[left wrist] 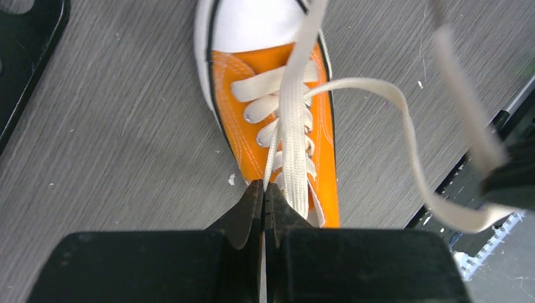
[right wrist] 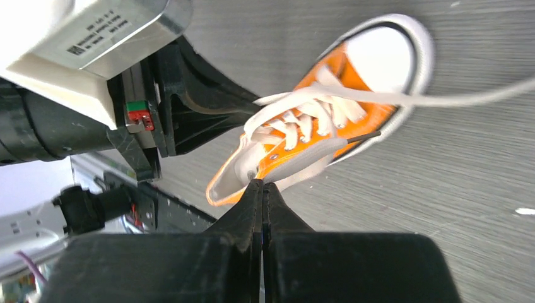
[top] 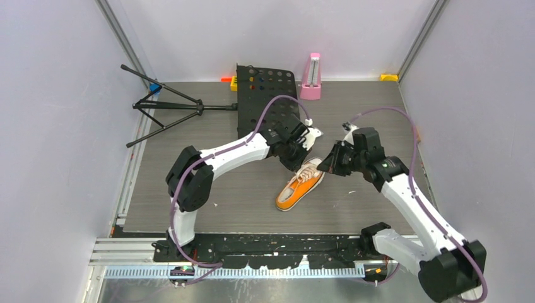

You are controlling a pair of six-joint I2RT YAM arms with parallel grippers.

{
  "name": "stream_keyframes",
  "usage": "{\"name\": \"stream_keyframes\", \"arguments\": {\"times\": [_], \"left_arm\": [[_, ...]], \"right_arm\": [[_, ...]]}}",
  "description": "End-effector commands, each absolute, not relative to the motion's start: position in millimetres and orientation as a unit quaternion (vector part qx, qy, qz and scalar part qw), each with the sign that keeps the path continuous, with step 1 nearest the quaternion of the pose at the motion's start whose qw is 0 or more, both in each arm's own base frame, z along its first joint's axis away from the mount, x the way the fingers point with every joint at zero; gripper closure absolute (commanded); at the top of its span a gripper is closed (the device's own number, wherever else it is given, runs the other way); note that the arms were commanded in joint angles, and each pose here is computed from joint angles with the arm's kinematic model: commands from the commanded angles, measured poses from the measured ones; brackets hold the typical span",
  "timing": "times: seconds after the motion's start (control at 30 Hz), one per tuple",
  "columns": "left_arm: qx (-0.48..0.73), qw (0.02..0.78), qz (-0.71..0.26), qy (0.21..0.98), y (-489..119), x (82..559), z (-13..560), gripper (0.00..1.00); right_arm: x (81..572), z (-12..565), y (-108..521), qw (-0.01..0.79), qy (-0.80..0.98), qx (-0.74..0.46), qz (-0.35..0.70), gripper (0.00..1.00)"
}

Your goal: Tie the shoes

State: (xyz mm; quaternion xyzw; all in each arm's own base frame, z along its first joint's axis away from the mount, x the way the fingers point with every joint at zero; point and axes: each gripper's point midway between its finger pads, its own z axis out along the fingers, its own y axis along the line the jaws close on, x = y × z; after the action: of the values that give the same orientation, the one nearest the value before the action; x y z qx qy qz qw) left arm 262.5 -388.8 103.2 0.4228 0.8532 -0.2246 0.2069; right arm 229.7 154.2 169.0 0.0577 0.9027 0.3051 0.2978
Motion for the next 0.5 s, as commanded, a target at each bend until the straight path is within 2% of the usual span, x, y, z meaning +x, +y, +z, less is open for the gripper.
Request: {"name": "stream_keyframes", "arguments": {"times": [0.0,0.47], "left_arm": [[0.386,0.246,-0.265,0.849,-395.4,270.0,136.2,1.00],[0.329,0.246,-0.381,0.828,-390.9,268.8,141.5,1.00]], "right_arm": [[233.1,194.7,192.5,0.306,0.881,-0.041,0.358,1.00],[214.6,208.3,223.2,0.329,0.823,-0.132,0.445,1.00]]}}
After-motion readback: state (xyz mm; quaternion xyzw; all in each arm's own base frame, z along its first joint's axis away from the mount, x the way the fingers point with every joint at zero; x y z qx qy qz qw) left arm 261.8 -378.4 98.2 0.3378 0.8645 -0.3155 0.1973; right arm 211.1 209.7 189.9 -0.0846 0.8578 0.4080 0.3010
